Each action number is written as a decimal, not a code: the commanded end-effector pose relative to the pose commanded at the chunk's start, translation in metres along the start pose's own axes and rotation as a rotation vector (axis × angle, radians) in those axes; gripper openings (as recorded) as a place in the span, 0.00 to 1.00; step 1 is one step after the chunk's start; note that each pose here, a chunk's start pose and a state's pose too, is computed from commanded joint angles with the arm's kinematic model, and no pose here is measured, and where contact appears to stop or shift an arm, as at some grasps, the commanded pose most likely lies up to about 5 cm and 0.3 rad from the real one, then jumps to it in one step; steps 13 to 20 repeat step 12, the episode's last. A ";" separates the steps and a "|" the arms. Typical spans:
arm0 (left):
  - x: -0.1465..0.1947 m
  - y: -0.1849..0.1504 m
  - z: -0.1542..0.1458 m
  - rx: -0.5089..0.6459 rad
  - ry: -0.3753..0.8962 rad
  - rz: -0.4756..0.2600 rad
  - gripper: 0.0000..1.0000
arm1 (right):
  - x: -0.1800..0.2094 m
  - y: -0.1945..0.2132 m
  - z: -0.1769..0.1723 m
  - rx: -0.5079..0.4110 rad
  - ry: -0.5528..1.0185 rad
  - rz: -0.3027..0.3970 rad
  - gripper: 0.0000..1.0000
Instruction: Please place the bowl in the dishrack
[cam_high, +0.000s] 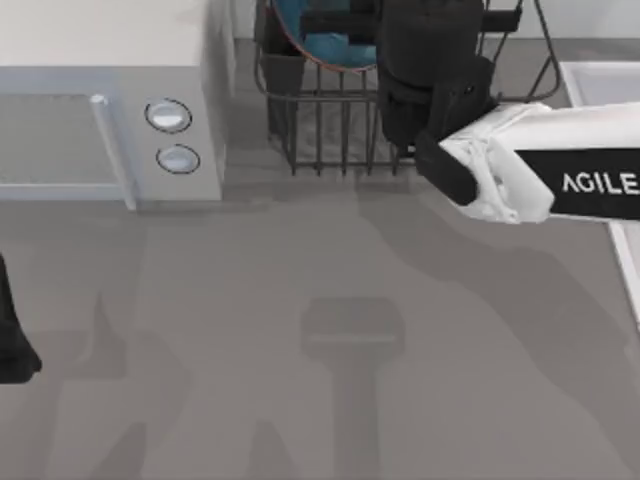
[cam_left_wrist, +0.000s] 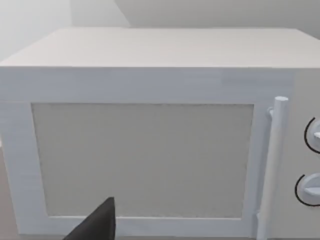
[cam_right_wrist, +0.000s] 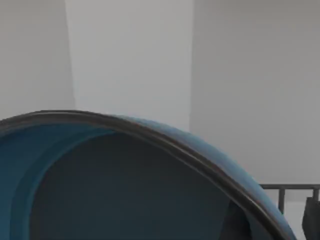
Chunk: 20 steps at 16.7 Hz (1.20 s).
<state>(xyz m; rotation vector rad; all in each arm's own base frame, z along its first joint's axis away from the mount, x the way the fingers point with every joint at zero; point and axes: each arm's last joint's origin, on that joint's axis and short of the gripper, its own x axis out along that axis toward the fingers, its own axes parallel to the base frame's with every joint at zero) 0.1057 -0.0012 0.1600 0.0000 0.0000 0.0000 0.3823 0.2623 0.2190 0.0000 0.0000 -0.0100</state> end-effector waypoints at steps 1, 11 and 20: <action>0.000 0.000 0.000 0.000 0.000 0.000 1.00 | 0.000 0.000 0.000 0.000 0.000 0.000 0.60; 0.000 0.000 0.000 0.000 0.000 0.000 1.00 | 0.000 0.000 0.000 0.000 0.000 0.000 1.00; 0.000 0.000 0.000 0.000 0.000 0.000 1.00 | 0.000 0.000 0.000 0.000 0.000 0.000 1.00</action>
